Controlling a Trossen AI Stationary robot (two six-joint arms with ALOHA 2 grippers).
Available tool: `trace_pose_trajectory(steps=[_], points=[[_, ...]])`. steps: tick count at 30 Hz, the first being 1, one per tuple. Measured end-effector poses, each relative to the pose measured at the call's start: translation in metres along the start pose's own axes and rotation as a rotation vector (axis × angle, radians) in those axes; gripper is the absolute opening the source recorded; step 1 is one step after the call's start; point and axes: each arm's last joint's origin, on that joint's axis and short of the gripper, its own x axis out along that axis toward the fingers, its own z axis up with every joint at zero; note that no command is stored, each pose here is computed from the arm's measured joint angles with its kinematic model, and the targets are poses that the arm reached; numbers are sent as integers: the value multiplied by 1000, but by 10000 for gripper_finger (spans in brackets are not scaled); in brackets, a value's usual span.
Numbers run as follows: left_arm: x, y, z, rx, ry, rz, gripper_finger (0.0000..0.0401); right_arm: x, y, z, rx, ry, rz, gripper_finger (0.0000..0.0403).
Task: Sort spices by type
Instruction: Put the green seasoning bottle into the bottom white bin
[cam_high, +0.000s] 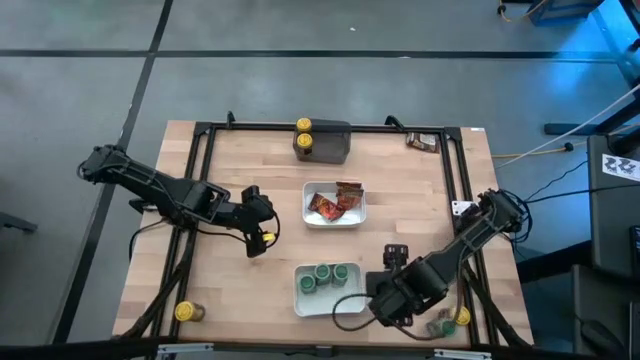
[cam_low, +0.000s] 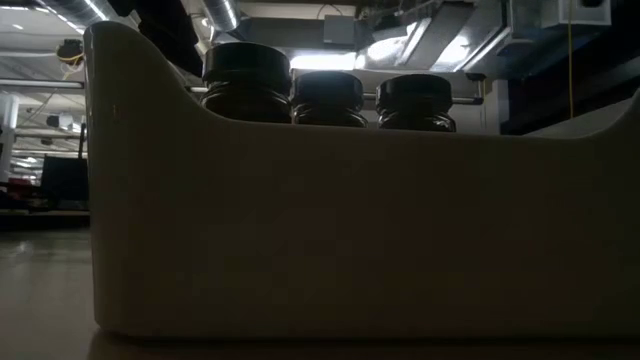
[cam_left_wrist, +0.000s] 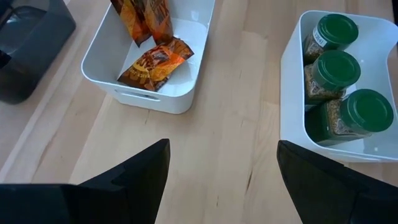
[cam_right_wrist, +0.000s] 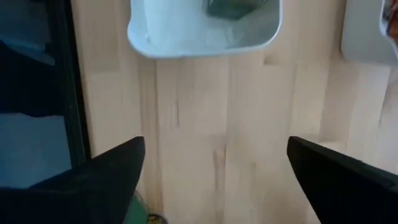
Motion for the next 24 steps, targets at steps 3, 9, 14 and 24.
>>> trace_pose_trajectory(steps=[3, 9, 14, 24], points=[[0, 0, 0, 0, 0, 0, 280, -1, 8, -7, 35, 6, 2, 390], [0, 0, 0, 1, 0, 0, 280, -2, 22, -13, 163, 13, 77, 367], [0, 0, 0, -6, -1, 0, 280, -3, 26, -18, 191, 54, 104, 365], [0, 0, 0, -26, -1, 0, 280, -7, 57, -59, 147, 146, 83, 365]])
